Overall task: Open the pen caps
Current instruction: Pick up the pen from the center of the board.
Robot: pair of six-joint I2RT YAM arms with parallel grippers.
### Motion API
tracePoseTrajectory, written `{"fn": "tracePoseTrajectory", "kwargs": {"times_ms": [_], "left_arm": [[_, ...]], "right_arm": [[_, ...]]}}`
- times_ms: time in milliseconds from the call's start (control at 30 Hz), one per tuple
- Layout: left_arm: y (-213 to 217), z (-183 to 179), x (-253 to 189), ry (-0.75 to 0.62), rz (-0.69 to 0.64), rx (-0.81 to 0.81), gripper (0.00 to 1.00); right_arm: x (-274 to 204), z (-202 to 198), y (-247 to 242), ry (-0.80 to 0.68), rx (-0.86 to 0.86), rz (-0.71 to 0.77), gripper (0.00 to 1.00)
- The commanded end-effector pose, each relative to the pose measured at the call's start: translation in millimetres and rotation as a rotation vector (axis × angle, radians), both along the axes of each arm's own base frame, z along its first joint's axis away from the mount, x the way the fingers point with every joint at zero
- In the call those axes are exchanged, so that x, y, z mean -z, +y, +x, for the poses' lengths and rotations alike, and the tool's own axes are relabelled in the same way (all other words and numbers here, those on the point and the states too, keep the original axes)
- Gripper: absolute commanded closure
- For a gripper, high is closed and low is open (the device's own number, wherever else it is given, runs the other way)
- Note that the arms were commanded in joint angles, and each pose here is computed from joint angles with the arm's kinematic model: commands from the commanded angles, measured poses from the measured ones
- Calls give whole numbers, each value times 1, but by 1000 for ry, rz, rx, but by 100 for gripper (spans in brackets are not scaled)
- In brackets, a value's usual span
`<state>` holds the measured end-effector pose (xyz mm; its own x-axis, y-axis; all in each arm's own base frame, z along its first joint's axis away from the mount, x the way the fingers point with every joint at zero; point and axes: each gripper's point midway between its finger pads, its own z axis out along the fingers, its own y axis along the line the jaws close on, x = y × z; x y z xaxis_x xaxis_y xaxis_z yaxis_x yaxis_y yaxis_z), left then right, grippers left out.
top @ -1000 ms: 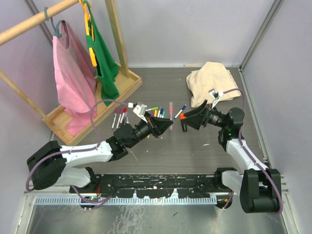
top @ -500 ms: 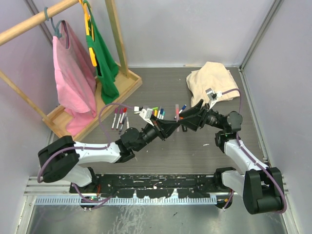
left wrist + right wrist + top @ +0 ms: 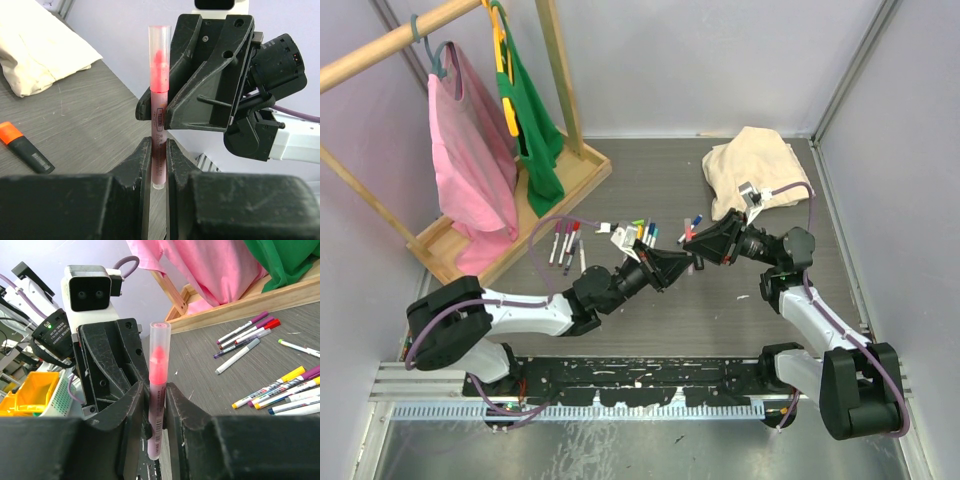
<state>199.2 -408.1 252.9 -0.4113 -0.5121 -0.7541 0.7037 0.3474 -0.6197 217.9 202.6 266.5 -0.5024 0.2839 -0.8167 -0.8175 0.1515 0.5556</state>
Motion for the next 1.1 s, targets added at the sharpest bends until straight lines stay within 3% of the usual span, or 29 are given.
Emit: {"fn": "tracePoseTrajectory", "kwargs": {"times_ms": [0,133,233,300,500,633,800,933,1067], "left_arm": [[2,2,-42,-46,-124,-23,100],[2,1,-40,-36,-126,-20,100],[3,1,-39,-30,-129,-19,100],[4,-1,-39,-28,-130,-14,95],[10,-12,-31,-33,-108,30,47],[26,-22,-24,-60,-85,50,27],[55,-8,-26,19,10,-11,18],[72,8,-34,113,112,-103,18],[77,23,-44,222,105,-196,21]], "right_arm": [[-22,-2,2,-115,-9,-2,70],[-19,-2,2,-122,-12,-14,71],[-18,-3,3,-137,-21,-25,82],[-19,-4,3,-148,-27,-30,90],[-17,-2,3,-155,-41,-67,98],[-8,3,2,-131,-49,-140,99],[6,14,-5,-151,-6,-299,99],[14,22,-14,-198,61,-398,99],[21,28,-21,-217,107,-459,99]]}}
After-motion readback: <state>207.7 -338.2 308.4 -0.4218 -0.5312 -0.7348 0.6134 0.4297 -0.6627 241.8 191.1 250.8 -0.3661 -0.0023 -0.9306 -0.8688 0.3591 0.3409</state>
